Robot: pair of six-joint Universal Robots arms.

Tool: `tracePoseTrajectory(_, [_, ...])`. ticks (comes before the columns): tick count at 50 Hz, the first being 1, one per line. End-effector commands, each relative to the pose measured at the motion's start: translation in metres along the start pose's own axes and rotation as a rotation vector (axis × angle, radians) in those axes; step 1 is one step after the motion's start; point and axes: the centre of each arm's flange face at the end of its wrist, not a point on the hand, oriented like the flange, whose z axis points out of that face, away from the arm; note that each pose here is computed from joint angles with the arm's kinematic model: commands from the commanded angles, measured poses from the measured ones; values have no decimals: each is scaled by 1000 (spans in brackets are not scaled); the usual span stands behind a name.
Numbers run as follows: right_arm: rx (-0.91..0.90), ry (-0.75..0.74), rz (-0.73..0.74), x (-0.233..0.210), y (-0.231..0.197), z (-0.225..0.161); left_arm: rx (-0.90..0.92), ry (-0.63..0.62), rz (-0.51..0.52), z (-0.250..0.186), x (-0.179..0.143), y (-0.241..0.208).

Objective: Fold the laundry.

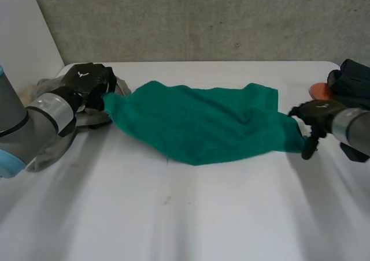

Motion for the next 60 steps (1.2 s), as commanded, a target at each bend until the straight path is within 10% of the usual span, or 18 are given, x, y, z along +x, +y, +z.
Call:
tracePoseTrajectory(1, [-57,36,82,11,18,-22,17,-6,-5,-2,-3,-6])
tracePoseTrajectory(34, [100,-111,-78,2,40,100,30,-14,-8,2,-12,-8])
tracePoseTrajectory(60, [143,-72,-122,10,33,125,30,-8,-10,2,-12,-9])
